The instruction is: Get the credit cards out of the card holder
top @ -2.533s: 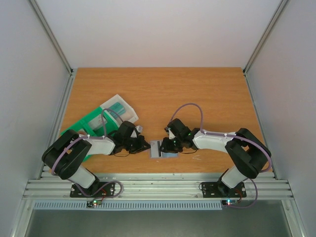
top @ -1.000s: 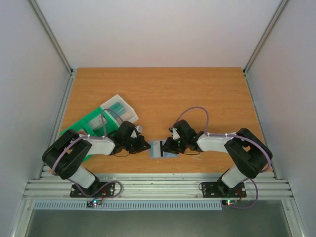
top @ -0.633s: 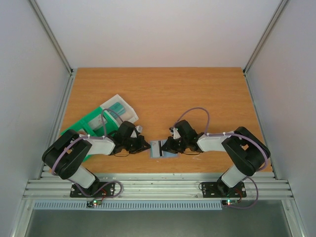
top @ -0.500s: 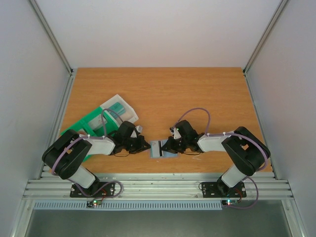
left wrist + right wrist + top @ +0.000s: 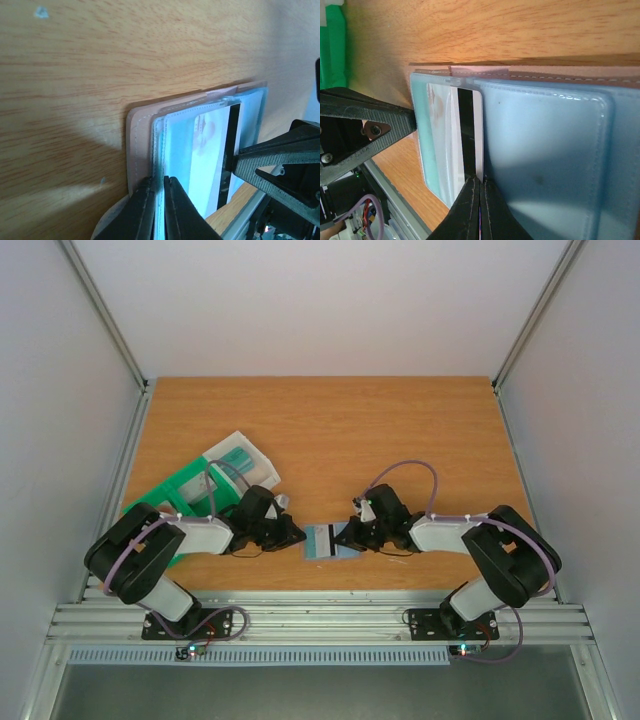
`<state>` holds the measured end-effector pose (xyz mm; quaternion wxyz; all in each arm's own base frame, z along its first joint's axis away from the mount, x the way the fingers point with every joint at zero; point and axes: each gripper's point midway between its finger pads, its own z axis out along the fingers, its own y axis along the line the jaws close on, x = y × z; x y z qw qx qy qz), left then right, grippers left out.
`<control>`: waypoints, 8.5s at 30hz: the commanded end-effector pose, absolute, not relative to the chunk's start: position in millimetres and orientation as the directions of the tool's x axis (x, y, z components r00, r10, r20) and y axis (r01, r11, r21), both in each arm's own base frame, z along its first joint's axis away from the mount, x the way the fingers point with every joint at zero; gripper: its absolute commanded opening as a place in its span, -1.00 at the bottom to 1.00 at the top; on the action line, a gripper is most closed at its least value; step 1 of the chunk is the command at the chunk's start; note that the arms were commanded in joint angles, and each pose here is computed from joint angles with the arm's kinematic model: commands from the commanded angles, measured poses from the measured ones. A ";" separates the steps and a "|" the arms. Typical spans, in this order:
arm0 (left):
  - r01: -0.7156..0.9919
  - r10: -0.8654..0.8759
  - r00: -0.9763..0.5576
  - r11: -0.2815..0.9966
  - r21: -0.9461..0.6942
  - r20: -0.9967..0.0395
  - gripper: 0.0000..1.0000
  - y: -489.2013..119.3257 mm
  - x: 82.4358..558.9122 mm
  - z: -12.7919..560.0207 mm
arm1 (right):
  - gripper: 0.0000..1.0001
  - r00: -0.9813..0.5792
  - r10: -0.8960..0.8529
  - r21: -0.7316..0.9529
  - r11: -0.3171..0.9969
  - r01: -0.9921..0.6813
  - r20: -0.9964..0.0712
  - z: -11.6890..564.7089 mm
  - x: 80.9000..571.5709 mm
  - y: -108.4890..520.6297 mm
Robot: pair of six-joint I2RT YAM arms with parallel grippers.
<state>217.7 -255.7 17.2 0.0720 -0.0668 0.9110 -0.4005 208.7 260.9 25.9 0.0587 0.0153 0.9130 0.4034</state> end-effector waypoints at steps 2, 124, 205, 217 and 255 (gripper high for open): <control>-0.150 -0.219 -0.975 0.773 -0.616 -0.038 -0.77 -225.7 201.2 -9.7 | -0.98 -0.994 0.090 0.711 0.703 0.019 -0.063 20.9 200.1 248.7; 0.501 0.068 -0.624 0.799 -0.332 -0.778 -0.99 -242.2 216.7 153.4 | 0.85 -0.964 0.225 0.821 0.570 0.013 -0.141 213.4 204.1 228.6; -0.481 -0.716 -0.604 0.677 -0.556 -0.349 -0.99 24.6 328.1 105.4 | 0.97 -0.927 0.241 0.689 0.724 -0.024 -0.286 220.9 205.2 193.5; -0.525 -0.717 -0.600 0.688 -0.501 -0.356 -0.84 35.8 331.1 97.9 | 0.97 -0.927 0.241 0.686 0.727 -0.023 -0.287 219.8 205.3 192.9; -0.338 -0.618 -0.704 0.724 -0.601 -0.349 0.07 -8.2 295.7 155.5 | 0.83 -0.961 0.172 0.685 0.728 -0.024 -0.216 199.8 197.6 202.1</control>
